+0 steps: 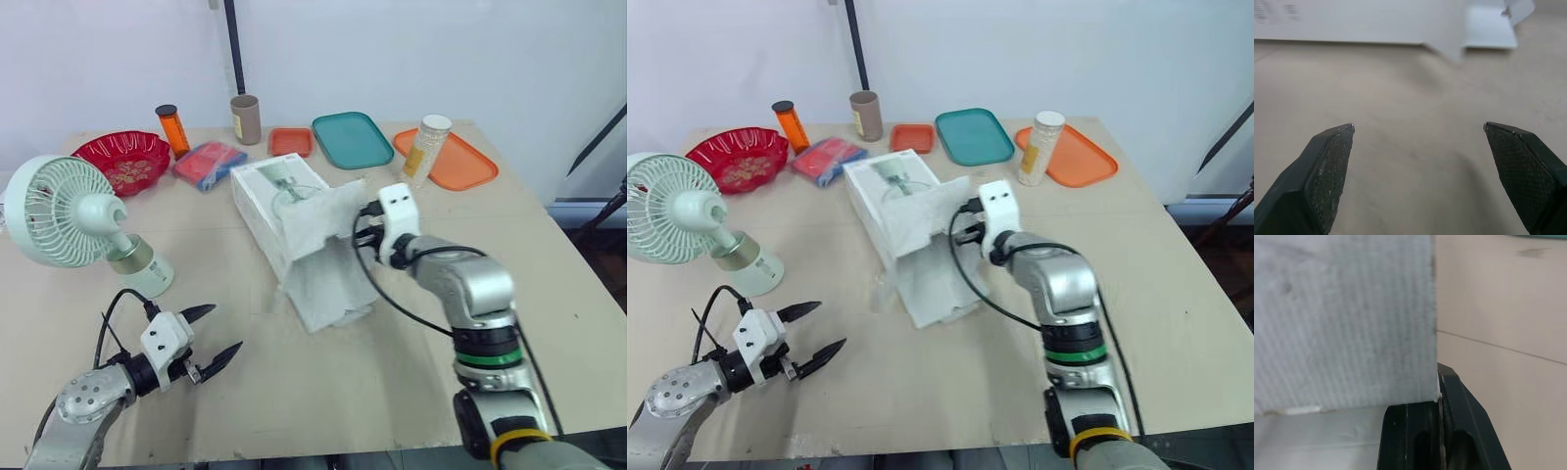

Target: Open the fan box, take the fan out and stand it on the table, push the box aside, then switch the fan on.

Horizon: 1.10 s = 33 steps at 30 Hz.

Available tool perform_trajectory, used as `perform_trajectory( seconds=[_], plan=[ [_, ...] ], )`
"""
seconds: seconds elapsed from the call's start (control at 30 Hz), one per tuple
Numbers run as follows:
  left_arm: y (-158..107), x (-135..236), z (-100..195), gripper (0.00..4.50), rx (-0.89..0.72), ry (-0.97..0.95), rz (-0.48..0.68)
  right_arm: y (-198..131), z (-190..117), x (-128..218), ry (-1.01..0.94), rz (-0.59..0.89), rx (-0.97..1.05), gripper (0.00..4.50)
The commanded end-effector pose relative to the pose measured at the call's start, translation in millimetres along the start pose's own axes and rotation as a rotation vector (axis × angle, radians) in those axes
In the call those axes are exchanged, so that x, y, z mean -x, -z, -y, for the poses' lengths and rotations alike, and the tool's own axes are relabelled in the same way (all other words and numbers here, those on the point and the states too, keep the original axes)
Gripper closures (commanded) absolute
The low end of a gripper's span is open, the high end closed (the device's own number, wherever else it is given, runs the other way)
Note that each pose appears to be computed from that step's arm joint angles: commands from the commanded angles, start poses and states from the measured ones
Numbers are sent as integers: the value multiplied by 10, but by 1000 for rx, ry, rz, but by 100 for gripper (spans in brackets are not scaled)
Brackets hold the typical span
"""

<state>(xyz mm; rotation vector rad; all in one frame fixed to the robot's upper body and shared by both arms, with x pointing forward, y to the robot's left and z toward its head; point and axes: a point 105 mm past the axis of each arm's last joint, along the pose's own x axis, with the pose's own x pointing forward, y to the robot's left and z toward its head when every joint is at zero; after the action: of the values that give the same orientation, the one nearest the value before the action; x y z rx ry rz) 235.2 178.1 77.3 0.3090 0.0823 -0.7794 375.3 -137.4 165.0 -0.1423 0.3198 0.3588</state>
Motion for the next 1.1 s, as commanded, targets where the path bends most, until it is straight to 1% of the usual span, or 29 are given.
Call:
perform_trajectory(
  seconds=[0.03,0.1,0.2,0.3,0.43,0.53,0.57,0.6,0.63,0.67,0.7,0.73,0.77,0.8,0.83,0.87,0.93,1.03,1.1],
  plan=[
    [-26,24,-52,0,-44,2,14,-69,333,299,74,35,1,443],
    [-3,23,-65,0,-46,3,13,-22,481,420,106,21,-6,443],
    [34,13,-79,0,-47,7,10,134,813,627,220,-20,-10,443],
    [58,1,-87,0,-49,15,9,231,987,783,267,-45,-12,443],
    [72,-16,-101,0,-53,29,9,273,1200,965,330,-41,-35,443],
    [72,-39,-137,0,-57,33,14,353,1432,1138,410,-43,-47,443],
    [69,-51,-145,0,-58,35,15,356,1552,1192,470,-30,-56,412],
    [64,-65,-147,0,-60,38,18,369,1644,1222,513,-23,-89,371],
    [59,-73,-143,0,-61,41,20,393,1695,1240,537,-27,-113,358],
    [54,-79,-137,0,-62,44,22,399,1702,1243,534,-24,-117,334],
    [48,-84,-135,0,-63,47,23,398,1649,1224,499,-26,-99,310],
    [44,-85,-132,0,-64,51,23,397,1593,1210,463,-29,-73,268],
    [42,-86,-131,0,-65,53,23,396,1556,1200,438,-31,-57,244],
    [40,-89,-132,0,-65,55,22,404,1468,1199,375,-42,-11,189],
    [37,-89,-131,0,-65,56,22,418,1373,1207,310,-54,33,157],
    [37,-92,-130,0,-64,58,22,438,1251,1222,226,-67,76,99],
    [35,-94,-116,0,-62,62,22,469,1079,1278,106,-85,141,9],
    [36,-96,-79,0,-59,71,21,477,954,1403,-12,-88,198,3],
    [34,-90,-52,0,-54,73,21,473,975,1490,-36,-89,226,3]
  ],
)
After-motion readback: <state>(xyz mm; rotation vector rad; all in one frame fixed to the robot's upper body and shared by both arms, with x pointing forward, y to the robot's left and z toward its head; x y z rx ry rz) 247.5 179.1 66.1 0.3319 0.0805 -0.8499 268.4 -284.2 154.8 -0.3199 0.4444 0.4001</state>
